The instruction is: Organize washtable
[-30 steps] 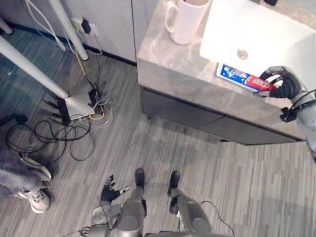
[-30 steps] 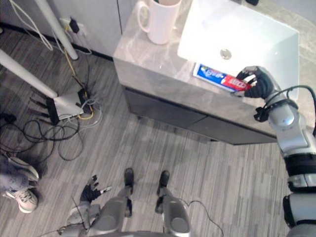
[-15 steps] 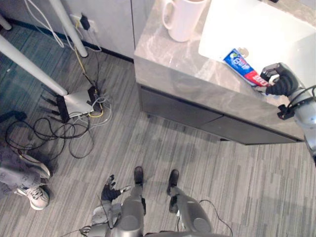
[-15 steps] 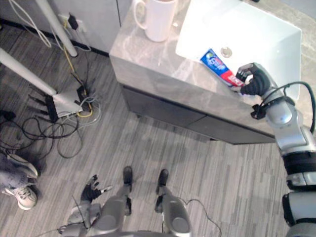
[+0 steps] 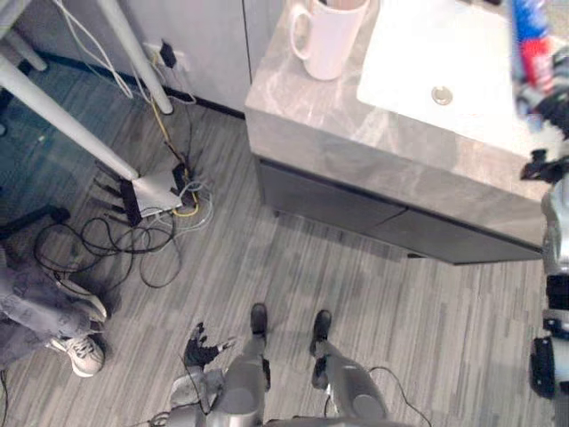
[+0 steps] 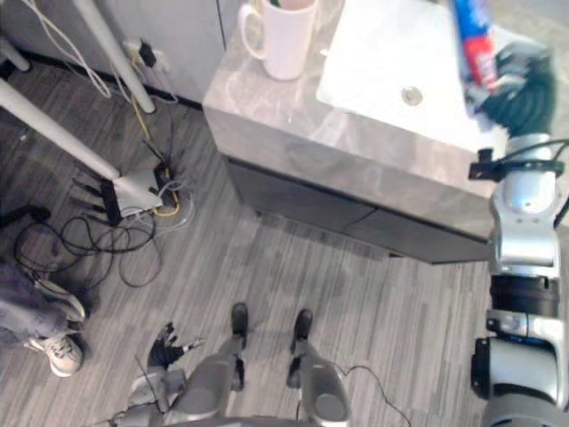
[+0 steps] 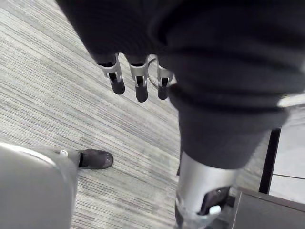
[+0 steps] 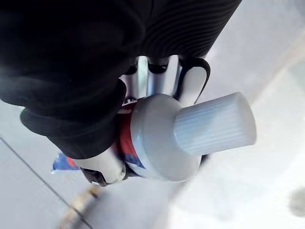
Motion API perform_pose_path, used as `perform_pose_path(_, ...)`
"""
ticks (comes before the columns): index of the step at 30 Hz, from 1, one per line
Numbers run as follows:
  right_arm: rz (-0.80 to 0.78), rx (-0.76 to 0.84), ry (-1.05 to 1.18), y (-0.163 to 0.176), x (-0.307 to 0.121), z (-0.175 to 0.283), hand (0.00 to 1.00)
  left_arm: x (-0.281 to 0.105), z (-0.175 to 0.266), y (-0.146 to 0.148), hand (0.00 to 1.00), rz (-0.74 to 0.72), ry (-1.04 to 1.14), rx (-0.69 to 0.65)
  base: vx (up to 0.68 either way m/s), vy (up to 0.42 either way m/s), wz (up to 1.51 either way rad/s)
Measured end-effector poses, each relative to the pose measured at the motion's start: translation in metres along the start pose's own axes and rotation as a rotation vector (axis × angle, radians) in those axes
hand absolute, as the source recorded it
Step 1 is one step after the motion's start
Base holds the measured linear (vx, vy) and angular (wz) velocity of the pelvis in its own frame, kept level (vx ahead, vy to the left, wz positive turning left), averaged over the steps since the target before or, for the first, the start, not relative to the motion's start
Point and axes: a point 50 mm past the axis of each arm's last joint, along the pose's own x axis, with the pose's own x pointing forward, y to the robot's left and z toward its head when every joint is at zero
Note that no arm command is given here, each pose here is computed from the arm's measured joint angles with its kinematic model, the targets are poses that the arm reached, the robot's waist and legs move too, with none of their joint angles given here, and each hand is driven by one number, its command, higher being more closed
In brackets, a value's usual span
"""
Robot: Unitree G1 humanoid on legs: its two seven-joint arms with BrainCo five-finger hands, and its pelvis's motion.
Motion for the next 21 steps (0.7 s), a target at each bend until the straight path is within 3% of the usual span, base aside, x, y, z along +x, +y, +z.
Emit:
perform_pose_path(6,0.237,0.089,0.043,0.041,-0.039,-0.002,1.0,-0.007,0.004,0.019,0.0,0.133,-0.041,-0.132,0.0,0.003,0.04)
perform_pose_path(9,0.31,0.124,0.147,0.045,-0.066,-0.014,1.0,-0.014,0.044,0.047,0.0,0.267,-0.241,-0.273,0.02,-0.009,0.07)
perform_pose_path(11,0.317,0.163,0.205,0.047,-0.081,-0.019,1.0,-0.021,0.076,0.059,0.0,0.291,-0.395,-0.296,0.03,-0.003,0.03)
perform_pose_path(17,0.414,0.348,0.383,0.075,-0.13,-0.027,1.0,-0.056,0.181,0.068,0.0,0.127,-0.891,-0.245,0.04,0.01,0.13)
perform_pose_path(21,0.508,0.43,0.474,0.088,-0.157,-0.025,1.0,-0.07,0.205,0.049,0.0,-0.101,-0.999,-0.181,0.0,0.022,0.12)
